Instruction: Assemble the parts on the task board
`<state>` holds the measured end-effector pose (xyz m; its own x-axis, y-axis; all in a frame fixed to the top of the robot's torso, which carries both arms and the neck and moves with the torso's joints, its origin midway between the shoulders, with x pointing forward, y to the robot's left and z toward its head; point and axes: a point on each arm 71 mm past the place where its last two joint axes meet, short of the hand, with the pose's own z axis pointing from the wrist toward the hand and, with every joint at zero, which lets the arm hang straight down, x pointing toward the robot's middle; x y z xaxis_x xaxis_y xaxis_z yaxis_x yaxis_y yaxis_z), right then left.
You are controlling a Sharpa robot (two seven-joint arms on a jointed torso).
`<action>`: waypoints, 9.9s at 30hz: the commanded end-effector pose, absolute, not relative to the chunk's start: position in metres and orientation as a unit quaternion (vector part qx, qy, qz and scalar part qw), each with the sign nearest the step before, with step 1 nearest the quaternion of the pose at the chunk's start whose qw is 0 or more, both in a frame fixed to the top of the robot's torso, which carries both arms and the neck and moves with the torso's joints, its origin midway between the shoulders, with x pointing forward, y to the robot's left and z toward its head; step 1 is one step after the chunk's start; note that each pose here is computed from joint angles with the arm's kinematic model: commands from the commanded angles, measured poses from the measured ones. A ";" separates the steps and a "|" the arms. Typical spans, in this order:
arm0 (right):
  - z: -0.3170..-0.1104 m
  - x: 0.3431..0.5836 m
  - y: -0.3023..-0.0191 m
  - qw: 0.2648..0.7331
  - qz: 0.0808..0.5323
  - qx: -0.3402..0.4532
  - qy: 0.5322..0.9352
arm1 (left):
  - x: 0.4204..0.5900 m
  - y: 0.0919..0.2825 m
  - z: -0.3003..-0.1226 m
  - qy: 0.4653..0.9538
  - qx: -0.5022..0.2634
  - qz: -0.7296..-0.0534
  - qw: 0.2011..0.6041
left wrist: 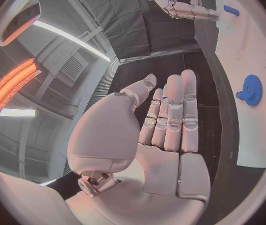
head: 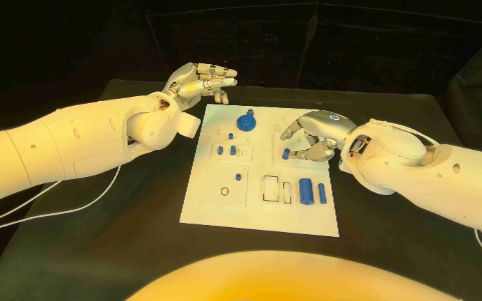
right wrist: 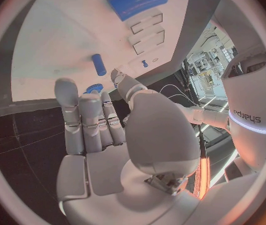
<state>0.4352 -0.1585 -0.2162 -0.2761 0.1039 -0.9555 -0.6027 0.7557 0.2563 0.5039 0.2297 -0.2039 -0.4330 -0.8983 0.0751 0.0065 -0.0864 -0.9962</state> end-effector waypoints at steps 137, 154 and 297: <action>-0.254 0.375 -0.007 0.485 0.403 -0.303 0.715 | 0.508 0.221 -0.204 0.577 -0.387 -0.631 0.345; -0.256 0.375 -0.002 0.493 0.394 -0.313 0.710 | 0.508 0.221 -0.205 0.577 -0.387 -0.632 0.344; -0.277 0.361 -0.130 0.398 0.257 0.110 0.874 | 0.503 0.231 -0.207 0.584 -0.393 -0.624 0.339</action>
